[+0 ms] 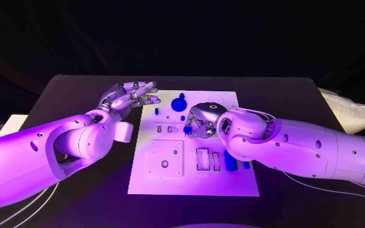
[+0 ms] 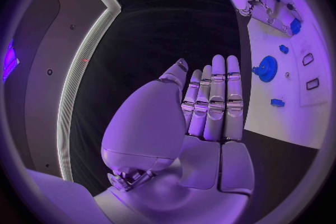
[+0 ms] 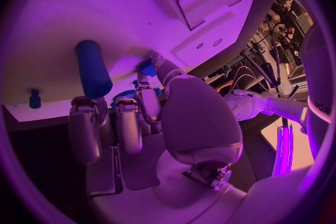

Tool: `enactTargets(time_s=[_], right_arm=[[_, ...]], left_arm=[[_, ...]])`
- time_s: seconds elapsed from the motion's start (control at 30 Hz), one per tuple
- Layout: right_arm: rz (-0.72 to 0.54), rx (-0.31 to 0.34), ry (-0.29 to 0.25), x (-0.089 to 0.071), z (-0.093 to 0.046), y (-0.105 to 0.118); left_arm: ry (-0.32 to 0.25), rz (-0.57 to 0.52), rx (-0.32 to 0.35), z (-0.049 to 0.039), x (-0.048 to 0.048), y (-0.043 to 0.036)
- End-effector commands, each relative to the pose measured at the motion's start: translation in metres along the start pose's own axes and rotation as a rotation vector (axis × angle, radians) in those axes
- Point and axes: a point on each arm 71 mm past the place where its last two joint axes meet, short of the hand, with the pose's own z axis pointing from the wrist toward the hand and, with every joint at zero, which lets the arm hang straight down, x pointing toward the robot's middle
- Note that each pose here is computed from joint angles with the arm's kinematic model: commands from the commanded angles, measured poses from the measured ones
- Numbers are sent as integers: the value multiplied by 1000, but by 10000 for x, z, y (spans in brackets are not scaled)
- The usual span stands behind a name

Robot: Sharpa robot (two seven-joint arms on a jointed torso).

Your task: Assemble the parts on the task board

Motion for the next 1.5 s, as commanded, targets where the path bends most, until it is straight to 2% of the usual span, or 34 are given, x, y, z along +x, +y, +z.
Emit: enactTargets(time_s=[0.03, 0.3, 0.43, 0.57, 0.87, 1.1, 1.3, 1.5], right_arm=[[-40, 8, 5, 53, 7, -10], [-46, 9, 3, 96, 32, -5], [-38, 6, -15, 95, 26, 2], [-13, 0, -50, 74, 7, 4], [90, -34, -167, -33, -82, 35], [136, -47, -208, -154, -146, 53], [147, -53, -209, -259, -193, 64], [150, -58, -201, -292, -213, 102]], left_arm=[[21, -9, 4, 2, 23, -6], [20, -8, 1, 3, 20, -3], [19, -8, 0, 4, 18, -2], [20, -8, 0, 5, 21, -1], [22, -9, -2, 8, 27, 3], [25, -6, -10, 7, 35, 9], [58, 75, -38, 3, 76, 31], [70, 227, -131, -1, 111, 105]])
